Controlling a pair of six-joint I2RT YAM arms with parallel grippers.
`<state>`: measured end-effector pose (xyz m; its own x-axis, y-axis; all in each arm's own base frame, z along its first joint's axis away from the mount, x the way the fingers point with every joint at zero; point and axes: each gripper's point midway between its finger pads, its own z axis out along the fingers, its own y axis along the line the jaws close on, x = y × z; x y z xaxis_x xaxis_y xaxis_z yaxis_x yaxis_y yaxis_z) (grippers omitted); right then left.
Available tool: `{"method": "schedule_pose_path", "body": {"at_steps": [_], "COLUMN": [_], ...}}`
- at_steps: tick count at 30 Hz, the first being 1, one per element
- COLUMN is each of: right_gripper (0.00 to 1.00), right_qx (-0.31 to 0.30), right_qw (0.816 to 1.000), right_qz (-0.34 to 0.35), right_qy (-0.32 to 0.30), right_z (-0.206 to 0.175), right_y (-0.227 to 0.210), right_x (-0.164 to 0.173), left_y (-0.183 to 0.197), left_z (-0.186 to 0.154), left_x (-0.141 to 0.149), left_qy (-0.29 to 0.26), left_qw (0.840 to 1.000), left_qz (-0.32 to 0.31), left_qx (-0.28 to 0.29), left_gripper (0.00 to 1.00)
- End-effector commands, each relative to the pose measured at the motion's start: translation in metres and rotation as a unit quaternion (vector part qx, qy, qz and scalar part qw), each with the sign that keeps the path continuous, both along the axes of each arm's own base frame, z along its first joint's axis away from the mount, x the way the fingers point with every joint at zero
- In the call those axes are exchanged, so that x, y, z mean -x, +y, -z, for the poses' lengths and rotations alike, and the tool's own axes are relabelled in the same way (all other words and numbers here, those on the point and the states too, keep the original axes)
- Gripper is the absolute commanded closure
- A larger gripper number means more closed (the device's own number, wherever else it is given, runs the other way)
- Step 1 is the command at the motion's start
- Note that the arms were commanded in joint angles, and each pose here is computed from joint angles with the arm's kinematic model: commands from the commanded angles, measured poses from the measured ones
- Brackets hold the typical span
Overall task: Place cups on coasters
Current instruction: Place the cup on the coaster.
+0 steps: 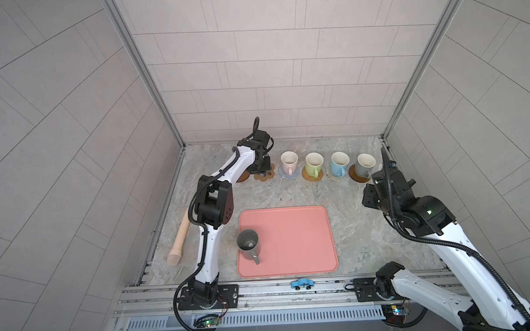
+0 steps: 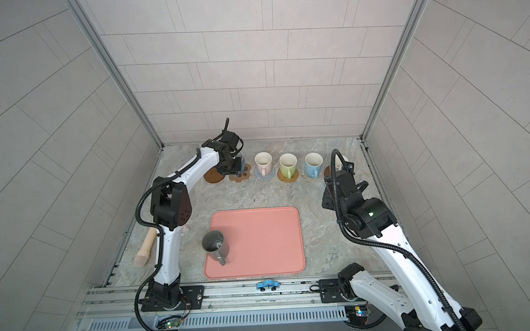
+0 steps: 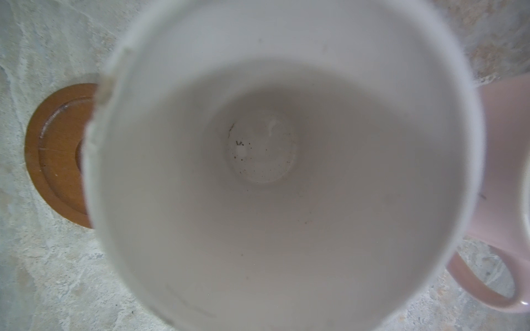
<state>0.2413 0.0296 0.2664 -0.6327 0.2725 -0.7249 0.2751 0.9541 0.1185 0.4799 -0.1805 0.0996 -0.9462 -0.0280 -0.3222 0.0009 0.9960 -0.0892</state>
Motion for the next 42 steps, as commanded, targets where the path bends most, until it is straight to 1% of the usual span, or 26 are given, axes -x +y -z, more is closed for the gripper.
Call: {"method": "schedule_pose_path", "body": {"at_steps": [1, 20, 26, 35, 42], "right_gripper": [0.5, 0.49, 0.49, 0.49, 0.5], "right_qx": [0.008, 0.008, 0.007, 0.006, 0.006], "right_qw": [1.0, 1.0, 1.0, 1.0, 1.0], "right_qz": [0.014, 0.016, 0.015, 0.015, 0.014], "right_qy": [0.005, 0.006, 0.005, 0.002, 0.0], "right_z": [0.004, 0.005, 0.005, 0.003, 0.002], "right_y": [-0.007, -0.008, -0.007, -0.007, -0.007], "right_x": [0.006, 0.007, 0.006, 0.004, 0.005], "left_y": [0.0, 0.002, 0.0, -0.002, -0.006], "left_z": [-0.01, 0.01, 0.009, 0.004, 0.002], "left_x": [-0.014, -0.012, -0.01, -0.007, 0.001], "left_qy": [-0.026, -0.007, -0.005, -0.003, 0.002], "left_qw": [1.0, 1.0, 1.0, 1.0, 0.999], "left_qz": [-0.001, -0.006, -0.01, -0.018, -0.025], "left_qx": [0.0, -0.008, -0.001, 0.012, 0.031], "left_gripper": [0.91, 0.91, 0.81, 0.64, 0.59]}}
